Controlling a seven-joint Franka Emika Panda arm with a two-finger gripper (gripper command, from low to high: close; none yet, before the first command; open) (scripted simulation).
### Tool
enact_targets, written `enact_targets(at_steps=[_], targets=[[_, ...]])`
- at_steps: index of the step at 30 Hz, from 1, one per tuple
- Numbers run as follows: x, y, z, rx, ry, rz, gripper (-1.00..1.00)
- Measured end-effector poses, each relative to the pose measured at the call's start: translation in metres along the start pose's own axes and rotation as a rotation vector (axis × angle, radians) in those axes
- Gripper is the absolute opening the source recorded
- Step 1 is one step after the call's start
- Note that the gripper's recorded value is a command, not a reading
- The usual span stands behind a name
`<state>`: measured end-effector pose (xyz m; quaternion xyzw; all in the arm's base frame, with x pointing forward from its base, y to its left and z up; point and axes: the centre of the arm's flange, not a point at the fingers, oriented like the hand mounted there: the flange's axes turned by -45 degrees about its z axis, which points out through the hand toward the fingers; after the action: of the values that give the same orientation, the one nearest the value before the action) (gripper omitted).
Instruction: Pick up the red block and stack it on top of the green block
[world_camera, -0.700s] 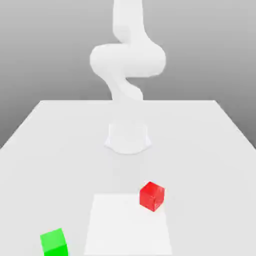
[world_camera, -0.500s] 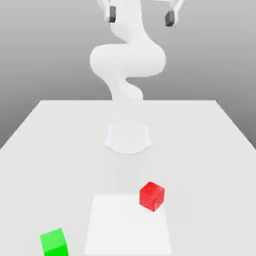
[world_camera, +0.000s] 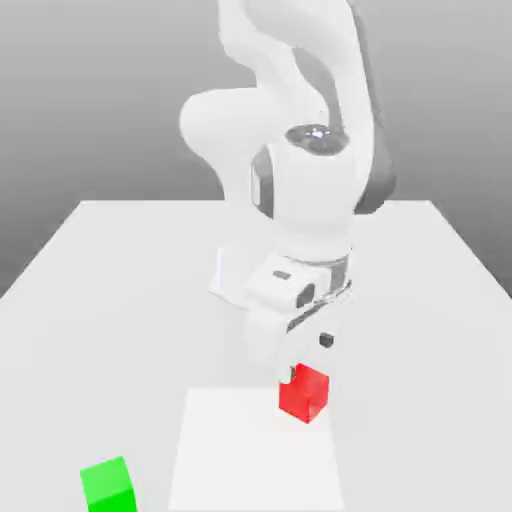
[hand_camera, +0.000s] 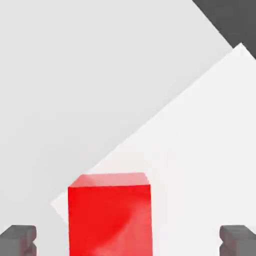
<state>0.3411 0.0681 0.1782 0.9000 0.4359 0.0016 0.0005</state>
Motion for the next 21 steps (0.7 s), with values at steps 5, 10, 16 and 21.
enact_targets(at_steps=[5, 10, 16, 21], targets=[[-0.003, -0.001, 0.033, 0.002, -0.003, 0.0, -1.0], [-0.003, -0.002, 0.035, 0.003, -0.004, 0.001, -1.0], [-0.002, 0.0, -0.005, 0.003, -0.003, 0.001, -1.0], [-0.008, 0.036, -0.033, 0.016, -0.003, 0.093, -1.0]])
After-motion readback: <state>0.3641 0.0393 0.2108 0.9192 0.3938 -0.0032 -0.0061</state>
